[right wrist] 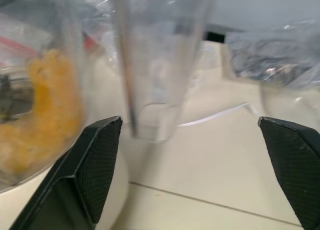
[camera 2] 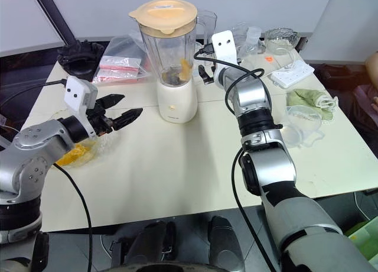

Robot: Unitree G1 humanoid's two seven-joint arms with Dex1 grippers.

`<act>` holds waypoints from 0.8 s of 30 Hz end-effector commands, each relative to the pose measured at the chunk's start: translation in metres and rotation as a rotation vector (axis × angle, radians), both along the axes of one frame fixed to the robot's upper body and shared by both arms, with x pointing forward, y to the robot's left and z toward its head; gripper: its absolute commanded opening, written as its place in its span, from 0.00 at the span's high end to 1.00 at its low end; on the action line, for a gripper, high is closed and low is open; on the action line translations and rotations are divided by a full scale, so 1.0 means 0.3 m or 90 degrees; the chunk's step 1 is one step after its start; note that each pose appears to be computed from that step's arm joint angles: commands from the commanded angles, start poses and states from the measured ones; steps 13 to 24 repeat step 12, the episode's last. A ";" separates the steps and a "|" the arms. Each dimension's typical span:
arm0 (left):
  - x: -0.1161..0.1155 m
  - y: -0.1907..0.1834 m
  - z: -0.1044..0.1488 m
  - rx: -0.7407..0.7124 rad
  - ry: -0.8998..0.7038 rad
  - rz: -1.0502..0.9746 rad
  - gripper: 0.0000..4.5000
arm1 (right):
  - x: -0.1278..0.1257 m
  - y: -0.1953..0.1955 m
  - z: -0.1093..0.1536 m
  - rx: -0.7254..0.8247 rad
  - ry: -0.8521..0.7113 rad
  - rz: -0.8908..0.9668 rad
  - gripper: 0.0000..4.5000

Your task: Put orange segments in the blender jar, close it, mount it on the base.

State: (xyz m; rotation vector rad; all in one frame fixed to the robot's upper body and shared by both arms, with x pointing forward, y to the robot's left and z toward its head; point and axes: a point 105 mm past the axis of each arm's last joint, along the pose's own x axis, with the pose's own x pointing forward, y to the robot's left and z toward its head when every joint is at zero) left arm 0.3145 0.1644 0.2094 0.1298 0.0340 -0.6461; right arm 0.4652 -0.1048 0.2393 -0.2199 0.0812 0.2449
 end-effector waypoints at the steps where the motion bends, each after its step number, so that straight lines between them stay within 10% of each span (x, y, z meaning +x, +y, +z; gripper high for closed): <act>1: -0.001 0.007 0.048 -0.008 -0.037 -0.004 0.15 | -0.046 0.006 0.067 -0.031 -0.058 0.014 0.06; 12: -0.029 -0.025 -0.068 -0.012 0.034 -0.038 0.15 | -0.407 -0.015 -0.129 -0.066 -0.079 0.128 0.06; 24: -0.029 -0.025 -0.068 -0.012 0.034 -0.038 0.15 | -0.407 -0.015 -0.129 -0.066 -0.079 0.128 0.06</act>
